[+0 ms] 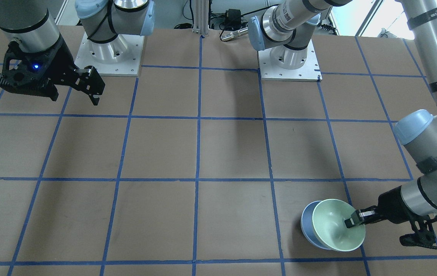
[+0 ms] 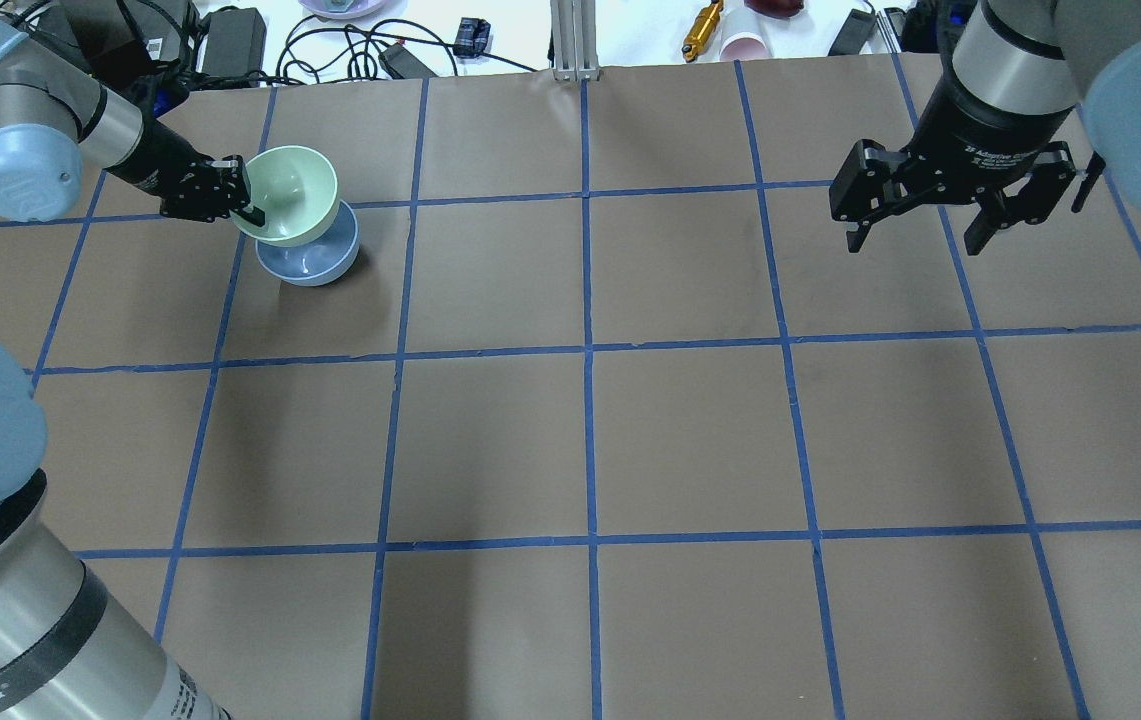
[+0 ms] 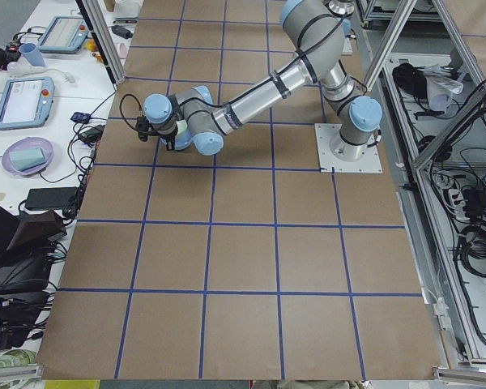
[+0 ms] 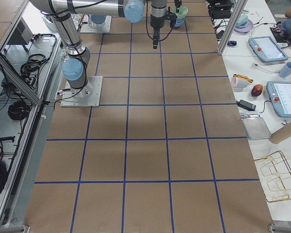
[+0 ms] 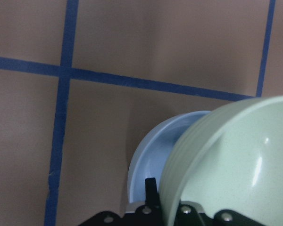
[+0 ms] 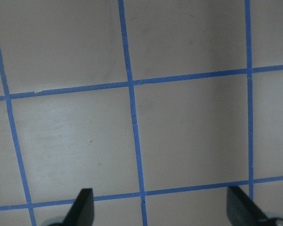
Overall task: Stack green bowl on blue bowl
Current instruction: 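Lower the green bowl into the blue bowl and open the left gripper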
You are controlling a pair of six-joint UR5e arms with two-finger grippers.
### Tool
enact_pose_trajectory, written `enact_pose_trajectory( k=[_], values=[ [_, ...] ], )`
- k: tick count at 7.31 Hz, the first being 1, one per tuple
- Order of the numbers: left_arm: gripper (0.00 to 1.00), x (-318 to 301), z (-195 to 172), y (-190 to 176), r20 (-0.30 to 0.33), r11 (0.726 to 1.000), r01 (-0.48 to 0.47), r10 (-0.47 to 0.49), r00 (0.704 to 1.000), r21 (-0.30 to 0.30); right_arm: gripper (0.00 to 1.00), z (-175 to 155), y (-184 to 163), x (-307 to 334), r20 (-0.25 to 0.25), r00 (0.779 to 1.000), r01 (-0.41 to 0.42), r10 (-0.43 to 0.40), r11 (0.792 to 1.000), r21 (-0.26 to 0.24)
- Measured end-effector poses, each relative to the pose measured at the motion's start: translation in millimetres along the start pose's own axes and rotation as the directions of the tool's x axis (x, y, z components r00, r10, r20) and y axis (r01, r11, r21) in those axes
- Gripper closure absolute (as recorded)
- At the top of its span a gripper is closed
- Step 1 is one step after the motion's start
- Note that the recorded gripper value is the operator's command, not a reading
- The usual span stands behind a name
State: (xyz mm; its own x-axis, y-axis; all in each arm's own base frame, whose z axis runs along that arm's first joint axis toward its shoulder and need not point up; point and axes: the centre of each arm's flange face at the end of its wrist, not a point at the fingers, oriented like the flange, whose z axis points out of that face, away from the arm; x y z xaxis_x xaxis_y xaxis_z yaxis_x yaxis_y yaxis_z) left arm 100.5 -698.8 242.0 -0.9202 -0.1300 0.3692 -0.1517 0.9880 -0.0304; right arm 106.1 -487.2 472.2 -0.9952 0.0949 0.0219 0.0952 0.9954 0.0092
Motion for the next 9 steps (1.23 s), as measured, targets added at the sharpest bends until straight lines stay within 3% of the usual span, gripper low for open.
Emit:
enact_pose_trajectory(
  k=[1, 3, 7, 9],
  values=[
    [0.89, 0.9, 1.8, 0.8, 0.0, 1.0, 0.0, 0.0, 1.0, -0.003, 0.0, 0.0, 0.0, 0.0, 0.0, 1.0, 0.0, 0.0, 1.0, 0.0],
    [0.38, 0.8, 3.0, 1.5, 0.005, 1.0, -0.001, 0.001, 1.0, -0.007, 0.0, 0.0, 0.0, 0.0, 0.0, 1.0, 0.0, 0.0, 1.0, 0.0],
    [0.27, 6.2, -5.5, 3.3, 0.021, 1.0, -0.004, 0.004, 1.0, -0.004, 0.0, 0.0, 0.0, 0.0, 0.0, 1.0, 0.0, 0.0, 1.0, 0.0],
    [0.2, 34.7, -34.0, 13.5, 0.078, 0.999, -0.033, 0.034, 0.996, -0.011, 0.0, 0.0, 0.0, 0.0, 0.0, 1.0, 0.0, 0.0, 1.0, 0.0]
  ],
)
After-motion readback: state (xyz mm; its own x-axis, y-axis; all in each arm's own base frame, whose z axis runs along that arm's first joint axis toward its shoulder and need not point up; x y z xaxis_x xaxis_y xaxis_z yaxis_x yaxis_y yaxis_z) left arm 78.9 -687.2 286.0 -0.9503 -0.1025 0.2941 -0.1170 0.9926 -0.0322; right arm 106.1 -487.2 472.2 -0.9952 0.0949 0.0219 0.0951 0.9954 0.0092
